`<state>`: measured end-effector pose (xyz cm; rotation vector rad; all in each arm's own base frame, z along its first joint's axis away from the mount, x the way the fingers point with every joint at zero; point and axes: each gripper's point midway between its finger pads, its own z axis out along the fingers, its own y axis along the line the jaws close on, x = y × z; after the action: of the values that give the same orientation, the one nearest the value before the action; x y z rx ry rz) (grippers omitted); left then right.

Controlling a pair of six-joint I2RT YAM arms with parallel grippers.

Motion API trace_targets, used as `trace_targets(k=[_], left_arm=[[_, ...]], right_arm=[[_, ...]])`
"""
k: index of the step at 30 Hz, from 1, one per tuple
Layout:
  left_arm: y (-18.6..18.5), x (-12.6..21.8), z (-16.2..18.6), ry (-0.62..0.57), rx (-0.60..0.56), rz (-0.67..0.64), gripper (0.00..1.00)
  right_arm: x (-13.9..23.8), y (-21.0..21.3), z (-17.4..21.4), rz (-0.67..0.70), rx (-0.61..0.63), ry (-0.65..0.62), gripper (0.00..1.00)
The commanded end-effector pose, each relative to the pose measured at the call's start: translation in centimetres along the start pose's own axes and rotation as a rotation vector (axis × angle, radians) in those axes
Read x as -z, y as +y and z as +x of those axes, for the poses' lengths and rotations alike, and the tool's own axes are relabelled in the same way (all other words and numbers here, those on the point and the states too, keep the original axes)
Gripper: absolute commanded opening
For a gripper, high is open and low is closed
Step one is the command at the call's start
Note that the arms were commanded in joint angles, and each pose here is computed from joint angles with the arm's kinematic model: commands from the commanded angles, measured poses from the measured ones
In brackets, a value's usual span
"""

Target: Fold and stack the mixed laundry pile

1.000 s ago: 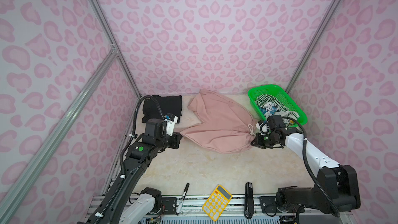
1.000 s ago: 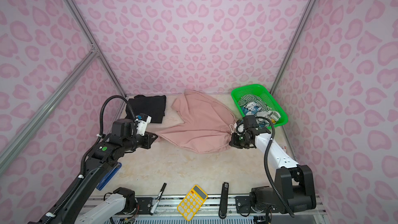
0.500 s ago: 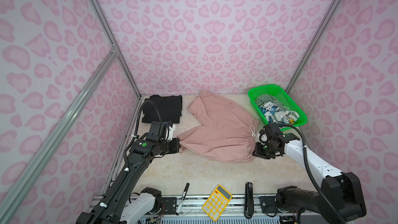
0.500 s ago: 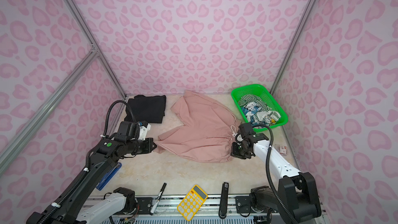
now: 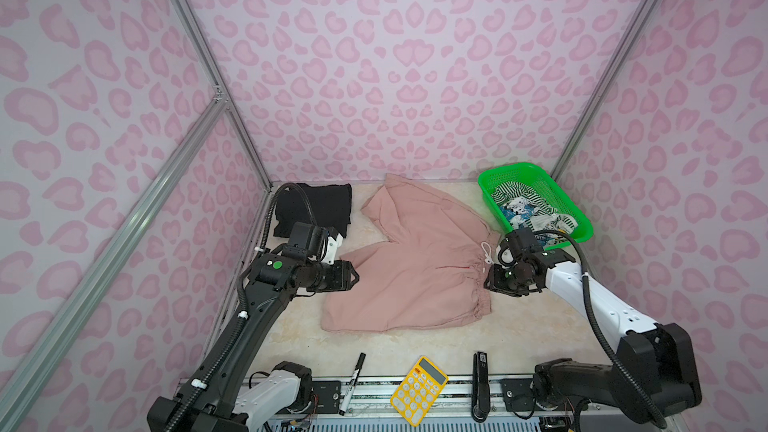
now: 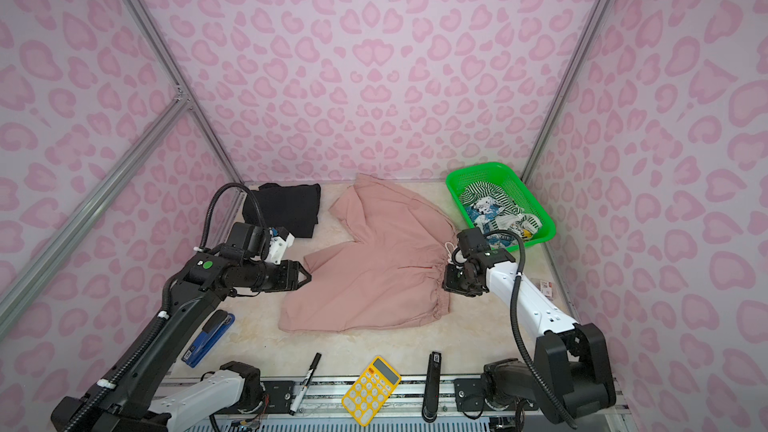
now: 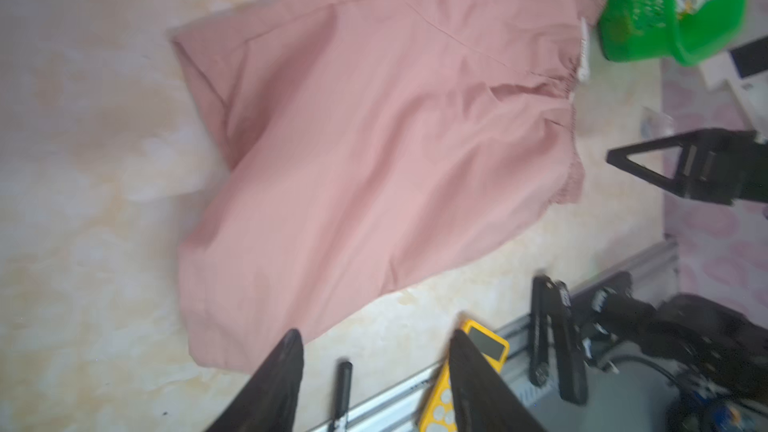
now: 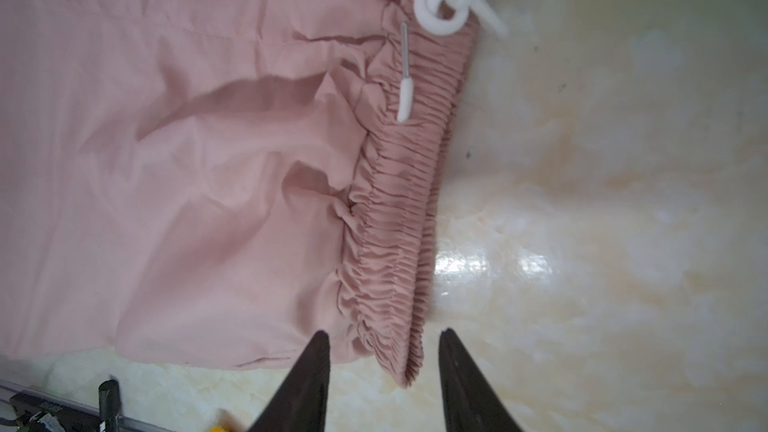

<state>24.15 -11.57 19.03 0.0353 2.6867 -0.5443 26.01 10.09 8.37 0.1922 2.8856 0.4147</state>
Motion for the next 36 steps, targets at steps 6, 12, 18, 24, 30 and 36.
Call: trace_targets(k=[6,12,18,24,30,36], left_arm=[[6.0,-7.1,-3.9,-0.087,0.153,-0.242,0.59],[6.9,-11.8,-6.2,-0.049,0.139,-0.245,0.43],[4.6,-13.6,-8.6,-0.043,0.115,-0.128,0.43],[4.7,-15.7,-7.2,0.006,0.135,-0.1,0.39],[3.1,-15.8,-9.9,-0.041,0.096,-0.042,0.52],[-1.5,-16.0,-20.8,-0.193,-0.05,0.081,0.61]], right_arm=[[-3.2,-1.2,0.1,0.081,-0.012,0.003,0.47],[-5.0,-3.3,1.5,0.143,-0.045,0.05,0.45],[-5.4,-5.0,2.0,0.162,-0.103,0.068,0.36],[-4.4,-6.8,2.6,0.182,-0.155,0.075,0.3],[-2.8,-6.9,2.6,0.19,-0.147,0.055,0.32],[-0.2,-6.6,-1.7,0.244,-0.054,-0.034,0.44]])
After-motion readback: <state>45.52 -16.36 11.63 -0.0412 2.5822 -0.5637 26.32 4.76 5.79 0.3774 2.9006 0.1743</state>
